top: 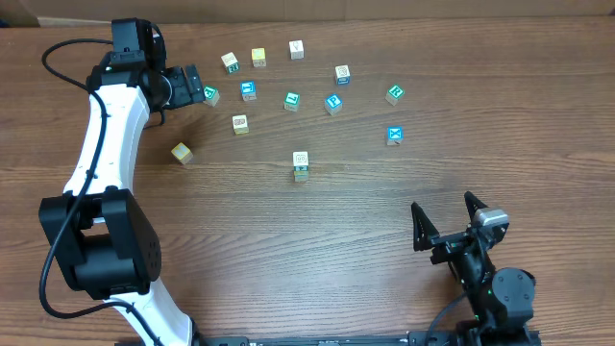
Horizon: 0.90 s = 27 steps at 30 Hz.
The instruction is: Form a tower
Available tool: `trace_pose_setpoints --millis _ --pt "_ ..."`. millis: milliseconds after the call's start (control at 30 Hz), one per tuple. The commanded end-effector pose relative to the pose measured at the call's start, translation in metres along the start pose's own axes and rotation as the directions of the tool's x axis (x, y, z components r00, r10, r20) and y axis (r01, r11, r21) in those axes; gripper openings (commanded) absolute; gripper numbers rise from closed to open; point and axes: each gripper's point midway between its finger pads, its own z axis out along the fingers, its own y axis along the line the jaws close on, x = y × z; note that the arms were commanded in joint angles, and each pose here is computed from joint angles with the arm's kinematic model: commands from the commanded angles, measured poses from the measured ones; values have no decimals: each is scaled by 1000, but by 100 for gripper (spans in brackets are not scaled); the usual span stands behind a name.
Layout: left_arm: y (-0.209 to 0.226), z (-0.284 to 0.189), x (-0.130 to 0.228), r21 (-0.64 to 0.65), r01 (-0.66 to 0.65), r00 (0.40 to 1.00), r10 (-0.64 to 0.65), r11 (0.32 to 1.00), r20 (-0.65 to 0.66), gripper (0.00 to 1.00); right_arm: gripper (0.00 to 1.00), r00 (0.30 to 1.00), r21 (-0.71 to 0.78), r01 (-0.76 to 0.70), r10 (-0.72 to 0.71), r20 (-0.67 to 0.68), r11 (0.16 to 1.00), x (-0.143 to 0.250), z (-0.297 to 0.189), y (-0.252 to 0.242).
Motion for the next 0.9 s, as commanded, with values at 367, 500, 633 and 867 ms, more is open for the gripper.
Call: trace_pose_setpoints --millis 367,500,633,867 --pt "-3 -12 -5 8 10 1000 -10 1000 27 99 100 966 38 -125 130 -223 991 -188 -8 36" --pt "-3 -12 -5 8 10 1000 -10 1000 27 100 100 872 112 -147 182 -454 983 -199 13 34" --pt "-3 -12 -5 8 10 1000 -10 1000 27 100 100 735 107 -211 230 -638 972 -198 47 45" --pt "-3 -12 -5 8 10 1000 -10 1000 27 100 63 557 53 -431 312 -770 901 -169 97 73"
